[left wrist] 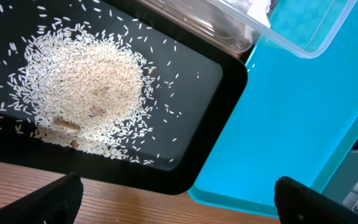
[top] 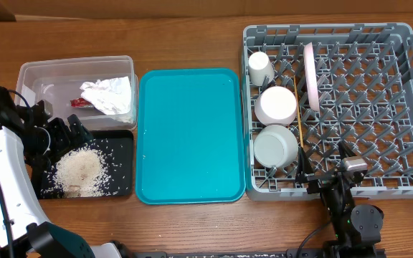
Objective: Sort waste into correct bins and load items into the dishwasher
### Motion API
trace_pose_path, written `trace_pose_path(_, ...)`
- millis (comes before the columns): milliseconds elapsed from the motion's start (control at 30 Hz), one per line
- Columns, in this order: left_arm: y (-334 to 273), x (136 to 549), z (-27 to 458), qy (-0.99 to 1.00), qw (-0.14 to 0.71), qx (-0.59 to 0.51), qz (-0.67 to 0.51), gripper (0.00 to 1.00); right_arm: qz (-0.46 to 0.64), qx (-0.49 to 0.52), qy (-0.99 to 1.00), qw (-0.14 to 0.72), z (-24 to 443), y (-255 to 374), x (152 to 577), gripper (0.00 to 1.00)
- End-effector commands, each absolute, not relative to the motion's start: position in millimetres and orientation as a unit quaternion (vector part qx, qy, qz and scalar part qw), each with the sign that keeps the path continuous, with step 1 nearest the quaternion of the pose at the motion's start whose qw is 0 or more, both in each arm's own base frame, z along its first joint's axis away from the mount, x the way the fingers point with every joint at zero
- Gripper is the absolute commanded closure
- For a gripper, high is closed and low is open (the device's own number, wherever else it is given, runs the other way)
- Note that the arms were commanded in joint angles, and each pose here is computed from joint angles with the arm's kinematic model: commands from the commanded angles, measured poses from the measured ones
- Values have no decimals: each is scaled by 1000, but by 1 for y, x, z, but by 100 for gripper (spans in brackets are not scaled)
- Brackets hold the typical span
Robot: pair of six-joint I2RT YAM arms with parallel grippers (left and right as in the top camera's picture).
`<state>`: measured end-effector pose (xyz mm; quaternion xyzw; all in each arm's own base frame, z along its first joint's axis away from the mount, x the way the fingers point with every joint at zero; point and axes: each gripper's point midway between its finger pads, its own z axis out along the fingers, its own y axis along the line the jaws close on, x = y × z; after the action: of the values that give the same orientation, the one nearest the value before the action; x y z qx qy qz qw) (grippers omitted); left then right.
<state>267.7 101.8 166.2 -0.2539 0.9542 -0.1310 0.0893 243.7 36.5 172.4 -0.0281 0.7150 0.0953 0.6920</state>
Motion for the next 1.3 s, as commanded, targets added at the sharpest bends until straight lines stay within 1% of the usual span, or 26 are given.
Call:
trace_pose_path(0, 101, 272, 173, 957, 101, -241, -128, 0, 91, -29, 713, 695, 171, 36, 244, 0)
trace_pose_path(700, 93, 274, 178, 960, 109, -225, -127, 0, 91, -29, 713, 695, 171, 36, 244, 0)
trace_pose_path(833, 78, 274, 194, 963, 135, -197, -122, 0, 91, -29, 713, 695, 171, 36, 244, 0)
trace_pose_path(1000, 42, 272, 221, 968, 179, -131, -119, 0, 91, -29, 713, 695, 171, 36, 244, 0)
trace_pose_path(1267, -5, 254, 261, 960, 249, -42, -122, 0, 91, -29, 713, 695, 171, 36, 244, 0)
